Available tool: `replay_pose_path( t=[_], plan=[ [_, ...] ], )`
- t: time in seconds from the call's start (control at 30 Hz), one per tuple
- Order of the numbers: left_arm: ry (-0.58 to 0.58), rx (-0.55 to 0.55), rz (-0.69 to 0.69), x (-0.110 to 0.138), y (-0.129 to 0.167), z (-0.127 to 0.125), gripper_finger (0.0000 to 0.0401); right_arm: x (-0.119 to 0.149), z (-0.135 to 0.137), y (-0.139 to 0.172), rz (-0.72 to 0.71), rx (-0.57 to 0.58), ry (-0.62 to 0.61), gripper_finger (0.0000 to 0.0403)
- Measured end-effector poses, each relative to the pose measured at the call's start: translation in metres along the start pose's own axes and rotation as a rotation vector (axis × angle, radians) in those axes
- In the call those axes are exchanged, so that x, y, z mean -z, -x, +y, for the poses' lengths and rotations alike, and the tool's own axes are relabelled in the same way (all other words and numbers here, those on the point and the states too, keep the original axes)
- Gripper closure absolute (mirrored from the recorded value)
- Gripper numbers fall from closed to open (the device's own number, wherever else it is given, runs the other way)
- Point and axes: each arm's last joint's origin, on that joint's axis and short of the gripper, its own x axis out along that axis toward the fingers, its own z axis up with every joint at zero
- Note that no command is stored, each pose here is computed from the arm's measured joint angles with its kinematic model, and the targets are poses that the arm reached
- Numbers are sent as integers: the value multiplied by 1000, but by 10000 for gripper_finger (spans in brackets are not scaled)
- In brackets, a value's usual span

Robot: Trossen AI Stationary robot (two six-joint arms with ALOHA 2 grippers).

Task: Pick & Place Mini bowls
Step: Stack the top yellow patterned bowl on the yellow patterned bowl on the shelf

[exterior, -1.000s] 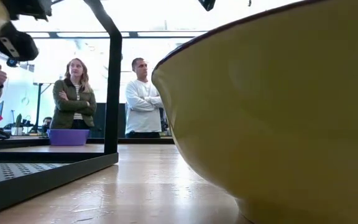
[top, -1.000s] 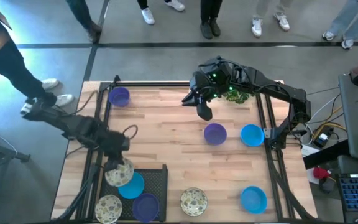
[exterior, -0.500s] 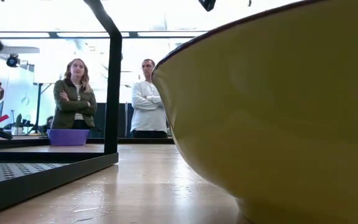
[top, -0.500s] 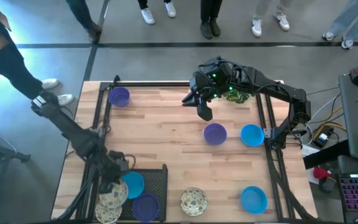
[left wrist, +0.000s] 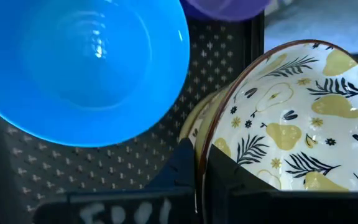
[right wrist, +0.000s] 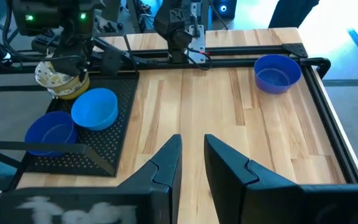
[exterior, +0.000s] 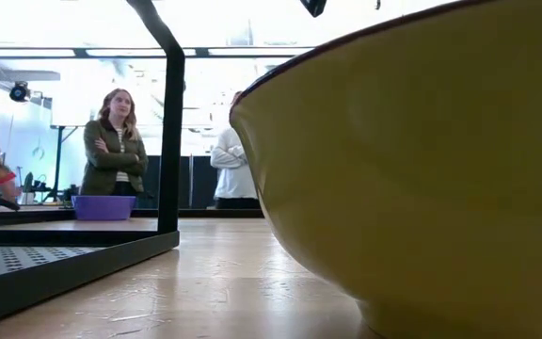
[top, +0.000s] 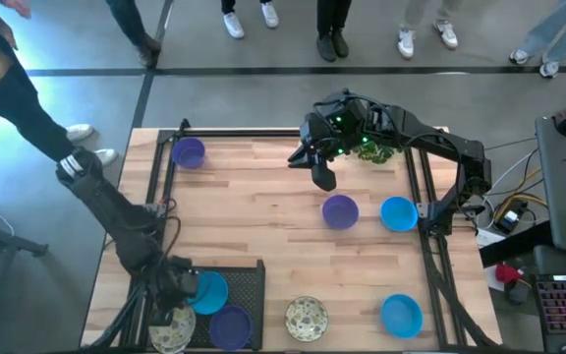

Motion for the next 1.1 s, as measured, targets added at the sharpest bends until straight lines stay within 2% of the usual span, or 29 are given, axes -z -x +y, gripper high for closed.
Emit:
replay_pose_path(
  t=[0.43, 1.1],
  plan=[
    [-26, -14, 15, -2, -23, -7, 396, 0, 0, 0, 0, 0, -9, 342],
    [-54, -52, 34, 0, -33, -8, 393, 0, 0, 0, -1, 0, -9, 344]
  ],
)
